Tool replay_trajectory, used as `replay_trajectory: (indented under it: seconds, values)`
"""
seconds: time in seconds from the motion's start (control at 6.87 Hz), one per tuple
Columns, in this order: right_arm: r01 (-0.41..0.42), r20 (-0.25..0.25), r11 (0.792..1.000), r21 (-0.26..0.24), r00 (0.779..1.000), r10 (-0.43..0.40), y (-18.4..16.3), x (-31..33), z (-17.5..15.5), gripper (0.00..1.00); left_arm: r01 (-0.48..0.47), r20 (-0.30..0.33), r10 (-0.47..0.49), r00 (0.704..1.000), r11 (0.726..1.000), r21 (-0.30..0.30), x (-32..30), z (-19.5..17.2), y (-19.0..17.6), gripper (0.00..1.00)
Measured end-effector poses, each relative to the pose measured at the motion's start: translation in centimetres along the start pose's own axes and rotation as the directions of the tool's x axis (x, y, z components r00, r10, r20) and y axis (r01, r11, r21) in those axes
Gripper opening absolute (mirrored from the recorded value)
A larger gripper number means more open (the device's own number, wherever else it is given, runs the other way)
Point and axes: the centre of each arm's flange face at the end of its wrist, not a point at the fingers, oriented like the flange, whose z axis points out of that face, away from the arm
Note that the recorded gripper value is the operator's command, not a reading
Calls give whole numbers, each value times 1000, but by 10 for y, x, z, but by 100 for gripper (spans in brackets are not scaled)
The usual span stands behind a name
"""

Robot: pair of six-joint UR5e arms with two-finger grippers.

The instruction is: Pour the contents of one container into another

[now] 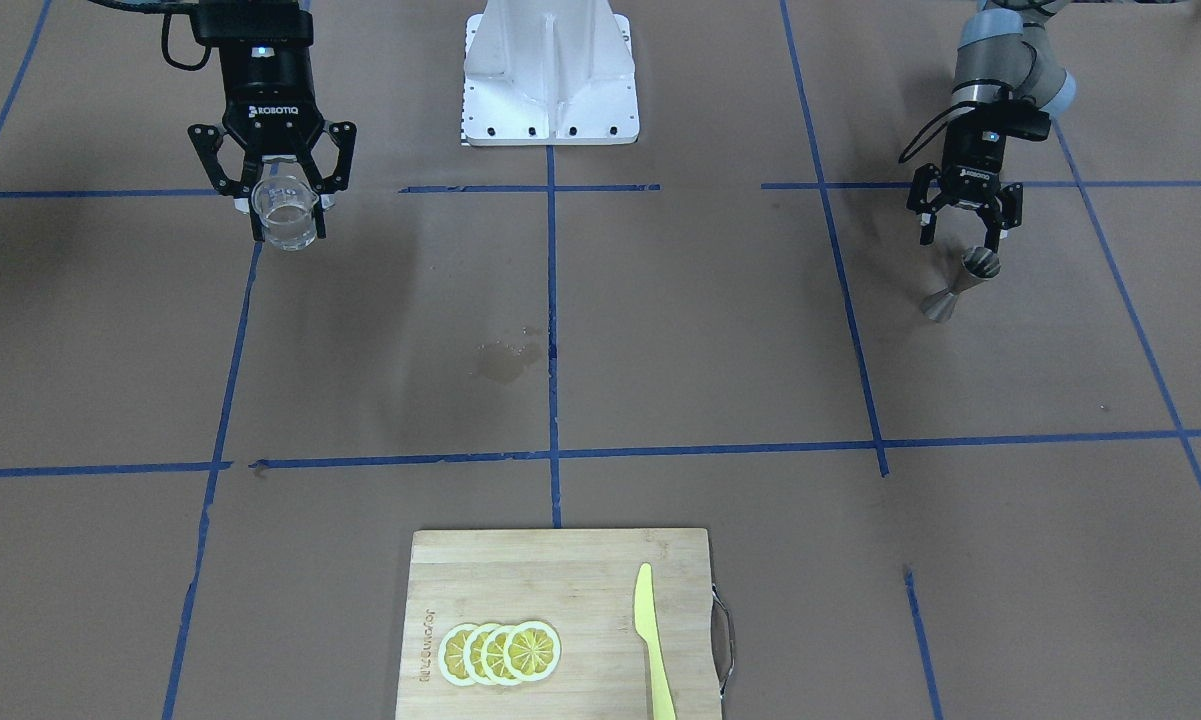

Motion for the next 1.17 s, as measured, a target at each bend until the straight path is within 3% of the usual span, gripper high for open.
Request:
replay_trajectory:
  seconds: [0.44,1.17]
  values:
    - [0,1,1000,-1,1000,0,0,-1,0,0,26,15,-26,1000,1000,-12,-77,-24,-31,100]
    - [1,2,1000,-3,1000,-1,0,0,0,0,65,105,-50,993,987,-146,-165,-41,-65,100]
